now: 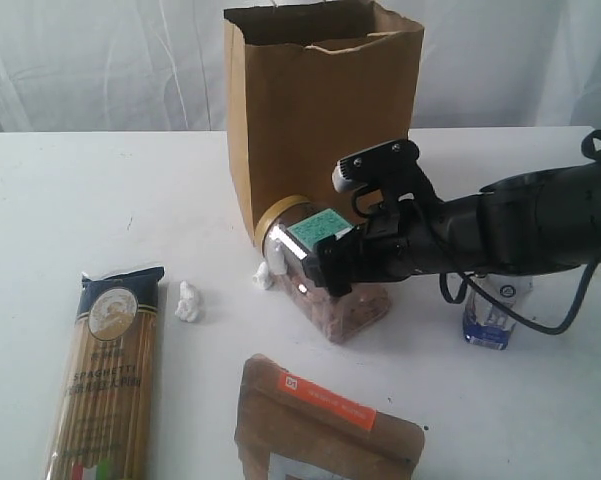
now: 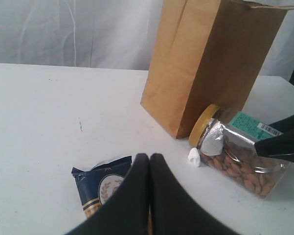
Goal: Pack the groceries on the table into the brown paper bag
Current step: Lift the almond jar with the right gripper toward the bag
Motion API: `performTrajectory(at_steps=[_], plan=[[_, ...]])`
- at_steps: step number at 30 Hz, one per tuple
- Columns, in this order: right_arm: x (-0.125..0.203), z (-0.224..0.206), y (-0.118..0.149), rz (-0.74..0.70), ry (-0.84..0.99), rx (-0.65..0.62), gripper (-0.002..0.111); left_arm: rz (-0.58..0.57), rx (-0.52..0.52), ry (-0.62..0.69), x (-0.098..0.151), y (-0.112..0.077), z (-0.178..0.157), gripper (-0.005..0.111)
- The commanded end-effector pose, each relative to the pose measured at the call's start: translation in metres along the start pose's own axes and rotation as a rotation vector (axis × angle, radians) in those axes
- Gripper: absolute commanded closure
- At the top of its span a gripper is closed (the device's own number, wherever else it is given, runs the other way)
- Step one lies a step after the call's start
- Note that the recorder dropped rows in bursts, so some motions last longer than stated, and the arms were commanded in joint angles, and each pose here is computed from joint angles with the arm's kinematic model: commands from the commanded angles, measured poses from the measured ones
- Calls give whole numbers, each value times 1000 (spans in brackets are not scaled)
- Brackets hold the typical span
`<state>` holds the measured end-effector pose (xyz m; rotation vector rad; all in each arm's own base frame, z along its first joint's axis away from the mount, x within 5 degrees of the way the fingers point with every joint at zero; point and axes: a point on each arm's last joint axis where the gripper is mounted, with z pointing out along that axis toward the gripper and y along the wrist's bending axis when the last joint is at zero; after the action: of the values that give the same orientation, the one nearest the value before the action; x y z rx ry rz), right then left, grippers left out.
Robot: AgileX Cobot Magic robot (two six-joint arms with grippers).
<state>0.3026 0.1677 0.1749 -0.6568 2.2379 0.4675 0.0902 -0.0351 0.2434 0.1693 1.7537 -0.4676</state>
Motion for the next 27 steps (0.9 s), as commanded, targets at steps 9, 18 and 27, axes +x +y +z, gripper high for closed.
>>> performTrajectory(at_steps=[9,18,27], plan=[[-2,-1,3,-18,-11,-26,27,-12,74,22,3,-7,-1,107],[-14,-2,6,-57,-53,-64,27,-98,-833,-248,-15,67,-33,107],[-21,3,5,-127,-68,-66,27,-9,-723,-107,-5,61,-23,107]])
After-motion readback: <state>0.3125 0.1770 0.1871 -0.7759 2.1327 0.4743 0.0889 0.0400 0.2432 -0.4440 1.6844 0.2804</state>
